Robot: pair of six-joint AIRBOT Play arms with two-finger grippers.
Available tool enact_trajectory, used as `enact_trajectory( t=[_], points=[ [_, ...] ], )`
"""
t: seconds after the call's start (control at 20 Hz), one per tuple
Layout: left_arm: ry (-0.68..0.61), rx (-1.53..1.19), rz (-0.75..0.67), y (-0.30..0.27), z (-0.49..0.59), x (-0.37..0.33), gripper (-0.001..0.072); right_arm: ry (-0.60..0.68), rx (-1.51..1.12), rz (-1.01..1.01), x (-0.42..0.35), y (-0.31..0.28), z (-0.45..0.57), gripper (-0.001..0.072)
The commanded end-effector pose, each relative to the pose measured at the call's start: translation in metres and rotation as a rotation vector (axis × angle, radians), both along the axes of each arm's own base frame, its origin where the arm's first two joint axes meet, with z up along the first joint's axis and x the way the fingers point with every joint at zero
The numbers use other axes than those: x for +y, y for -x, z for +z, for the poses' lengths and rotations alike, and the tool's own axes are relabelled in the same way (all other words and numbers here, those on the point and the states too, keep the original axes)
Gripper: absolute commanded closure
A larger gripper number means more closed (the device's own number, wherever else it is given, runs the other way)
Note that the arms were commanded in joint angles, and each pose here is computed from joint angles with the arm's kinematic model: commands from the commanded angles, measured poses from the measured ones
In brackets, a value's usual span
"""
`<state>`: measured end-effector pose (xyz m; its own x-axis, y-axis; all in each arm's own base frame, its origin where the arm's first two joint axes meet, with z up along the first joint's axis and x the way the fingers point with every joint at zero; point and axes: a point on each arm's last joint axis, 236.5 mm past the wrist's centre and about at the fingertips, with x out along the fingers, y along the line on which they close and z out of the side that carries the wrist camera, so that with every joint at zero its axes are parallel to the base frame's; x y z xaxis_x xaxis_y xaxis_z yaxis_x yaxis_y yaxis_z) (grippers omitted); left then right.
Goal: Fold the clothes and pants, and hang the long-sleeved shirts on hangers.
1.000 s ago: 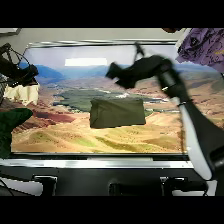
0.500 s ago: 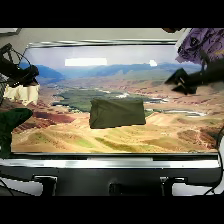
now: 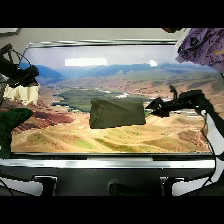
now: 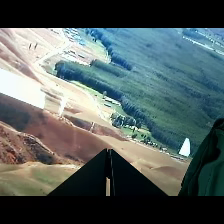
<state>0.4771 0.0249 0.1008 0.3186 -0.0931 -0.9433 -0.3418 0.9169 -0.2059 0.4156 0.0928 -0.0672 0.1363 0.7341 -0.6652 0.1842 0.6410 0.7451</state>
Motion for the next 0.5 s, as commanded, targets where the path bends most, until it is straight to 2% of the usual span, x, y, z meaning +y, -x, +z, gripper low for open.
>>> enact_trajectory(
  t=[0.0,0.15,0.2,0.25,0.3,0.35,0.45],
  points=[
    [0.000,0.001,0.000,0.000,0.000,0.000,0.0691,0.024,-0.023,-0.001,0.020,-0.009,-0.026,0.0242],
    [0.000,0.001,0.000,0.000,-0.001,0.000,0.0691,0.046,-0.045,-0.003,0.029,-0.015,-0.031,0.0301],
    [0.000,0.000,-0.001,0.000,-0.001,0.000,0.0691,0.052,-0.050,0.001,0.033,-0.015,-0.031,0.0360],
    [0.000,0.000,-0.001,0.000,-0.001,0.000,0.0691,0.055,-0.055,0.001,0.035,-0.016,-0.032,0.0428],
    [0.000,0.000,-0.001,0.000,-0.001,0.000,0.0691,0.058,-0.062,0.002,0.036,-0.018,-0.031,0.0578],
    [0.000,0.001,-0.001,0.000,-0.001,-0.001,0.0691,0.057,-0.070,0.001,0.037,-0.021,-0.028,0.0680],
    [0.000,0.001,-0.001,0.000,-0.001,-0.001,0.0691,0.052,-0.106,-0.011,0.036,-0.037,-0.012,0.0684]
  ],
)
